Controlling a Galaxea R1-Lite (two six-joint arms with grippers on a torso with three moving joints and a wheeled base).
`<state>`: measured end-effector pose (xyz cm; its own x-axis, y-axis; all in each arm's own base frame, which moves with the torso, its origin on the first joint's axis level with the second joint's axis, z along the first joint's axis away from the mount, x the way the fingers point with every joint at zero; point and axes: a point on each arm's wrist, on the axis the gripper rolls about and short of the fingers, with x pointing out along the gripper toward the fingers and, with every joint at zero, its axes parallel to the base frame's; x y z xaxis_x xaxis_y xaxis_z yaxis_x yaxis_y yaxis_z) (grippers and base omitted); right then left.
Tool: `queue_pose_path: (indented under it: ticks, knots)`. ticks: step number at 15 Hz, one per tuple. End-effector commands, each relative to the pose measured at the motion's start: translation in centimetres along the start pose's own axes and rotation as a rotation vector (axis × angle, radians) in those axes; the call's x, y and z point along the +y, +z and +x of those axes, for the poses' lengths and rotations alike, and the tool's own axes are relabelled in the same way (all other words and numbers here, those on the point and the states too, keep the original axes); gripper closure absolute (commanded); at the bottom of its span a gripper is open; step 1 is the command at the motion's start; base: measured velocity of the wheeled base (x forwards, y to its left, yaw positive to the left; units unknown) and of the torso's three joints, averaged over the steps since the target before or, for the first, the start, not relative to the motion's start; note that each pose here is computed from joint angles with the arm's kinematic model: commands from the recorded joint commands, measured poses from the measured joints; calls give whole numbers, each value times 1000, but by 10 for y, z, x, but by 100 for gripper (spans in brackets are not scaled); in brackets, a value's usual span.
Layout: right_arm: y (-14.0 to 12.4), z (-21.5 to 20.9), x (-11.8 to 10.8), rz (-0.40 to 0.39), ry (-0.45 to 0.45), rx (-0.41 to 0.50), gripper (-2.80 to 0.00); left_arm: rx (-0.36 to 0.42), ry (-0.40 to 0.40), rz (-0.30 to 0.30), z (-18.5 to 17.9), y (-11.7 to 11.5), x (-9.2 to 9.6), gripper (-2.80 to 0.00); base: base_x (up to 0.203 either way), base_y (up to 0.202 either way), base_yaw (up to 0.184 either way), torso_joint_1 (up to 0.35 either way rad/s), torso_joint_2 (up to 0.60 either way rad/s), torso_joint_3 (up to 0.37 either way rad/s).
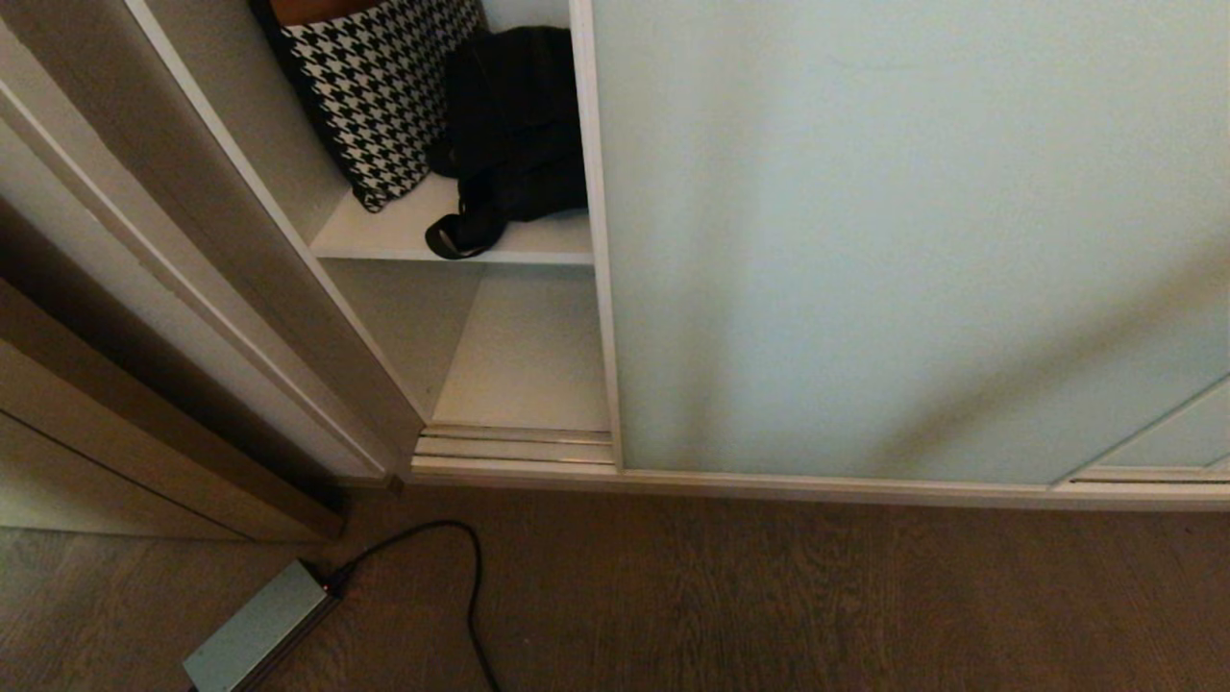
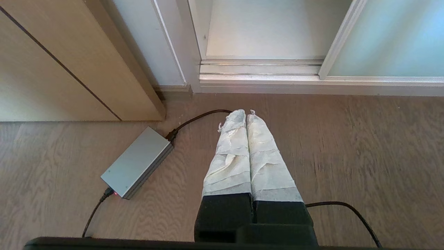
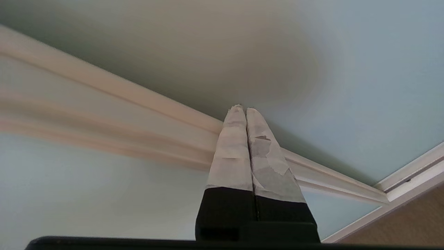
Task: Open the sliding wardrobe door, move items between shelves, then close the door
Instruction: Close the door
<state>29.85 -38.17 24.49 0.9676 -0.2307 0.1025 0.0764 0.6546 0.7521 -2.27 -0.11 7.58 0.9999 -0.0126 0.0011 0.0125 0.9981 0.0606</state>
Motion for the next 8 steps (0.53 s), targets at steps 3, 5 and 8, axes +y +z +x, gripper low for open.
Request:
queue_pose_path:
  ticks: [3, 5, 8]
  knots:
    - [-3, 2, -9, 9, -3, 5, 0, 1, 0, -1, 0, 0, 0, 0, 0, 0, 0, 0, 0, 0]
    - [-4, 3, -12, -1, 5, -1, 0, 1, 0, 1, 0, 0, 0, 0, 0, 0, 0, 0, 0, 0]
    - [-9, 8, -10, 5, 10, 11, 0, -1, 0, 0, 0, 0, 0, 0, 0, 0, 0, 0, 0, 0]
